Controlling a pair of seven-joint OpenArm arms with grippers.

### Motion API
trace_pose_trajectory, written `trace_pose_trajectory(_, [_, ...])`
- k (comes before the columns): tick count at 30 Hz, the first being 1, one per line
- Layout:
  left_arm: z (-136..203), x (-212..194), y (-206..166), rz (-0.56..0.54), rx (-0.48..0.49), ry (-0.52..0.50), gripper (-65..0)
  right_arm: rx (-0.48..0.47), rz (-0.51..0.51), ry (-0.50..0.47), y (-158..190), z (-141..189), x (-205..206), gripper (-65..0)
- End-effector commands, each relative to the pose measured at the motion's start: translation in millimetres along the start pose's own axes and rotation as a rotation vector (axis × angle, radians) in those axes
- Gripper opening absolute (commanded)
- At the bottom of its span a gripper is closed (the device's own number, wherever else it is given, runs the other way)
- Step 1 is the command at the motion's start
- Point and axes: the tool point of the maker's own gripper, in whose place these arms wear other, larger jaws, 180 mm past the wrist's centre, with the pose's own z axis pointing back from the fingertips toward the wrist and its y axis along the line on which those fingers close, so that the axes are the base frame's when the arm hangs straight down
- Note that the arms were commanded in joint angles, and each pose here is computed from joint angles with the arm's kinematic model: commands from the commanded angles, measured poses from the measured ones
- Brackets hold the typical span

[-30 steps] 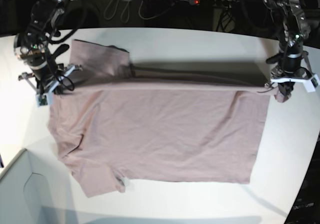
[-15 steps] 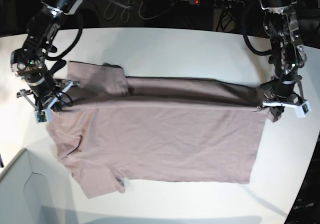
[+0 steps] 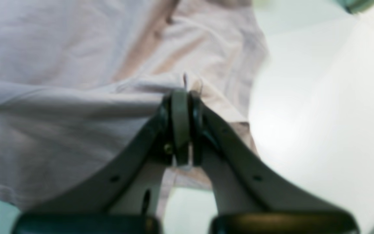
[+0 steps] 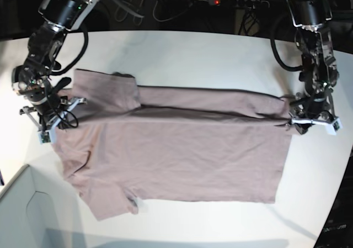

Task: Layout the t-shirt on the table in an organized manner, then fold the t-shirt properly
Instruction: 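Lift the shirt edge with both grippers and fold it over the body, then lay the folded edge down and pull it taut with both grippers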

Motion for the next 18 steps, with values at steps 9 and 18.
trace_pose_trajectory(9, [14, 21, 0, -0.024, -0.02, -0.074, -37.5, -0.016, 0.019, -0.108, -5, 5, 39, -37.2])
trace_pose_trajectory(18, [19, -24, 28, -0.02, 0.038, 0.027, -37.4, -0.102, 0.021, -0.101, -29, 30, 26, -34.2])
